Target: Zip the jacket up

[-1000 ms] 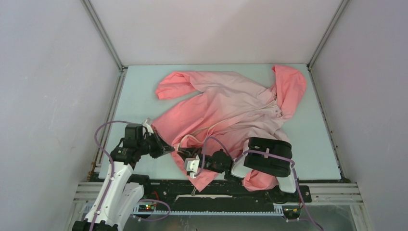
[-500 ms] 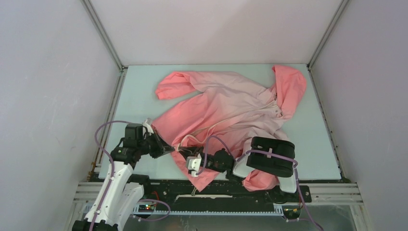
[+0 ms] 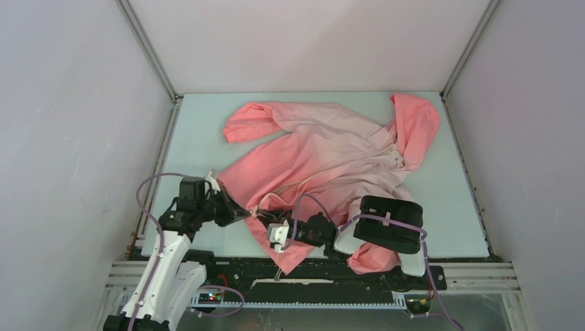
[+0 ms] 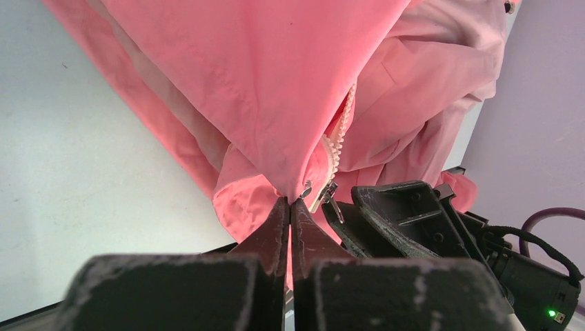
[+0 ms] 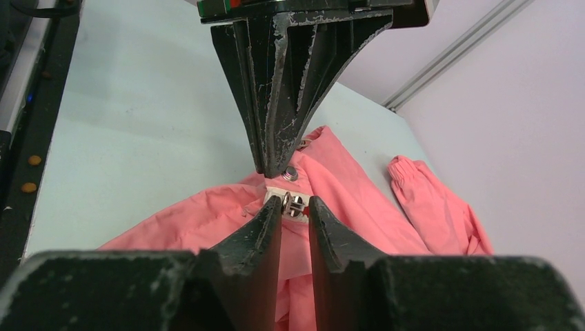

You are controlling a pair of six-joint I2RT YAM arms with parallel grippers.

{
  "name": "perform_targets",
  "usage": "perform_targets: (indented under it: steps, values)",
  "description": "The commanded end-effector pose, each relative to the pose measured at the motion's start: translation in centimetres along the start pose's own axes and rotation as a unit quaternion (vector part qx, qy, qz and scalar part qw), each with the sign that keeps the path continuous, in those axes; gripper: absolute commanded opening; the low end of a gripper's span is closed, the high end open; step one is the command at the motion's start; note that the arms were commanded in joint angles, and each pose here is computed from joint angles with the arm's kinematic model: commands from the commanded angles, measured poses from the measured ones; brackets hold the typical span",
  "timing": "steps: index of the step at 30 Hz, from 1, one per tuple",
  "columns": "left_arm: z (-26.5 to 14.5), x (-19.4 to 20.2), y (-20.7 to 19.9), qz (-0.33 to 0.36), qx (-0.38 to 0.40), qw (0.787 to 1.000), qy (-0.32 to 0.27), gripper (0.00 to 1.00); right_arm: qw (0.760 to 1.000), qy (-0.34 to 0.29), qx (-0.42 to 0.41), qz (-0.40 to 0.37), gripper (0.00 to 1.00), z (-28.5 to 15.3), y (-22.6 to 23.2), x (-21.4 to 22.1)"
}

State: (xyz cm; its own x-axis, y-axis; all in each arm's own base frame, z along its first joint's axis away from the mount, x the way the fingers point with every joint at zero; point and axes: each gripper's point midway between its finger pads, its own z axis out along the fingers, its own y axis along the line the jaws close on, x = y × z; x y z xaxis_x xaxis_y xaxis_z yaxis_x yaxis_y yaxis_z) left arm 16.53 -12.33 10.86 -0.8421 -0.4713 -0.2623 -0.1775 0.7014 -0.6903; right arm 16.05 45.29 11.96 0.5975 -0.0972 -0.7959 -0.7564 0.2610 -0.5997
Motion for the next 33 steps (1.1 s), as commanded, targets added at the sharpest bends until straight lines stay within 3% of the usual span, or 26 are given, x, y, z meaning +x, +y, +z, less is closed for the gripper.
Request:
perform_targets:
  steps: [1,14,23,33]
  values:
    - [-0.98,-0.93,-1.93,0.02,0.028,0.999,-0.012,0.0,0.998,-0.045,0.041,-0.001,0.22,0.78,-2.39,-2.69]
    - [-1.19,-0.89,-2.05,0.023,0.03,0.999,-0.014,0.0,0.998,-0.047,0.041,0.001,0.19,1.36,-2.25,-2.6]
    - [-1.31,-0.93,-2.1,0.024,0.028,0.999,-0.014,0.0,0.998,-0.046,0.037,0.002,0.12,1.43,-2.05,-2.37]
    - [-1.27,-0.91,-2.17,0.024,0.03,0.999,-0.013,0.0,0.998,-0.045,0.036,0.008,0.16,1.51,-1.88,-2.24]
